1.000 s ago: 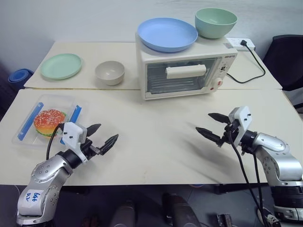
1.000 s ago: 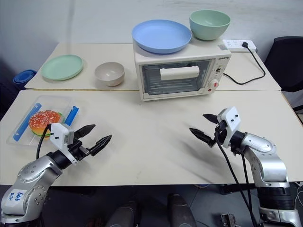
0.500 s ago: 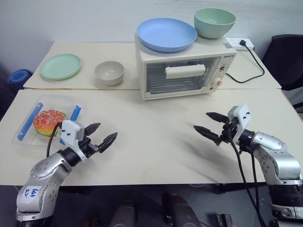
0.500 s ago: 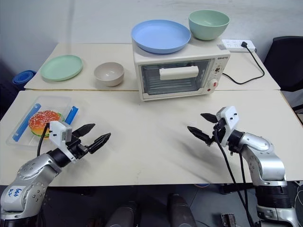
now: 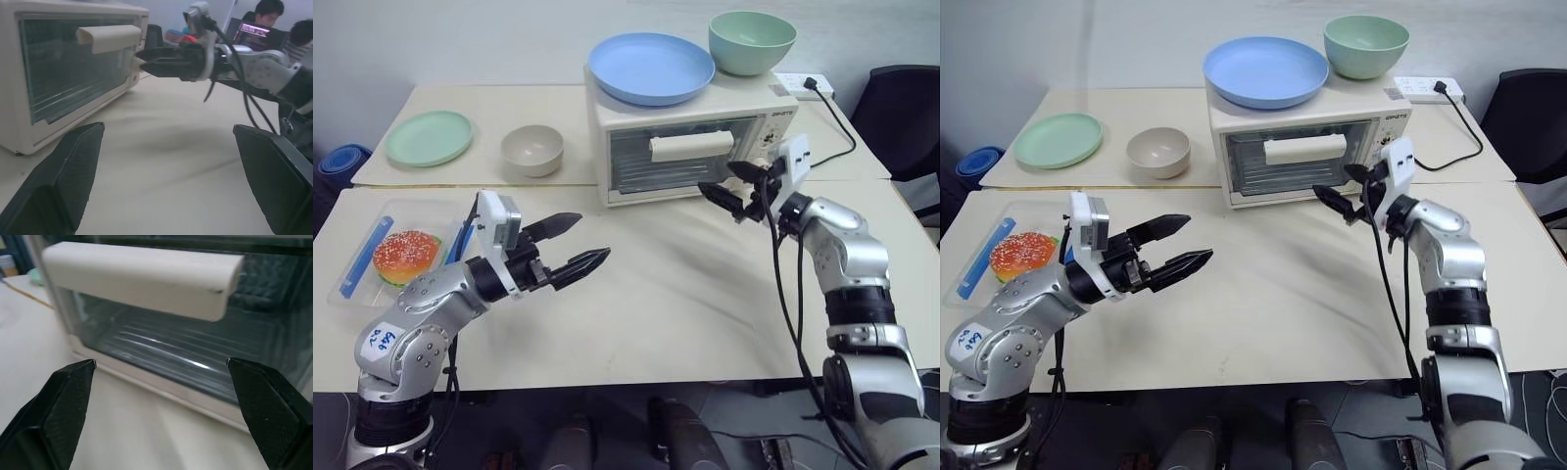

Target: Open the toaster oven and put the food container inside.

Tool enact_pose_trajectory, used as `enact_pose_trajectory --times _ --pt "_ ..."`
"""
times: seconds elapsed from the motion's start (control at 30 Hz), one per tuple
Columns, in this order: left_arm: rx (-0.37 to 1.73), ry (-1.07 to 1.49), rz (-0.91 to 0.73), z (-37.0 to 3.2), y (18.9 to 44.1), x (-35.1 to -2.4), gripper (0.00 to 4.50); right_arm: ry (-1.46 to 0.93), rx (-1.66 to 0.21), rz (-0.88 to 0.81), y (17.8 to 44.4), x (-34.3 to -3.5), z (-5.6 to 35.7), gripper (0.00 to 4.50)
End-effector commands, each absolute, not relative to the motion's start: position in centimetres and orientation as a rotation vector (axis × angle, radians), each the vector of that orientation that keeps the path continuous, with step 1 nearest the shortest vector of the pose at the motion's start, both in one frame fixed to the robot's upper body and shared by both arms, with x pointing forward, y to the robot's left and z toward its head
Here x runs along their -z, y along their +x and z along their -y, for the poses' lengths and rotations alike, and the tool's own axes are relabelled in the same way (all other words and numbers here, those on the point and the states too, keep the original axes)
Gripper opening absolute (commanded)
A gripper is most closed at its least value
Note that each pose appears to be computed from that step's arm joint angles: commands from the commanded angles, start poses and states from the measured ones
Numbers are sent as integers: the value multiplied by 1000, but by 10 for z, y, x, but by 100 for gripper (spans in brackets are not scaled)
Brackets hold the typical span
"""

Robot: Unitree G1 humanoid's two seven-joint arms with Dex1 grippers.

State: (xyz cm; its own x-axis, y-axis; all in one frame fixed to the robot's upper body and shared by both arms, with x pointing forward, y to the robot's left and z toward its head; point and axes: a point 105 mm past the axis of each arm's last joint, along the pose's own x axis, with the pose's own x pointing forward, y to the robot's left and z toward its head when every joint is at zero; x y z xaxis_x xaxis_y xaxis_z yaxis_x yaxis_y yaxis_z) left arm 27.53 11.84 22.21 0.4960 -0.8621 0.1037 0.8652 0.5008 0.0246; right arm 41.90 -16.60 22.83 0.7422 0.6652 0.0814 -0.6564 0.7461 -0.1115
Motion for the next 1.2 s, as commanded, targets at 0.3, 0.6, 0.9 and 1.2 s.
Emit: enact_pose_trajectory --times 0.3,0.6,0.9,1.2 --pt "982 17 146 -129 283 -234 450 -103 -916 273 400 -266 143 446" --pt "890 11 222 -134 315 -255 450 -106 -976 264 379 -253 137 446" --pt "881 68 283 -117 358 -290 235 -98 -984 232 368 -232 136 450" --pt "934 146 232 -96 379 -281 2 -74 -976 223 364 -223 137 450"
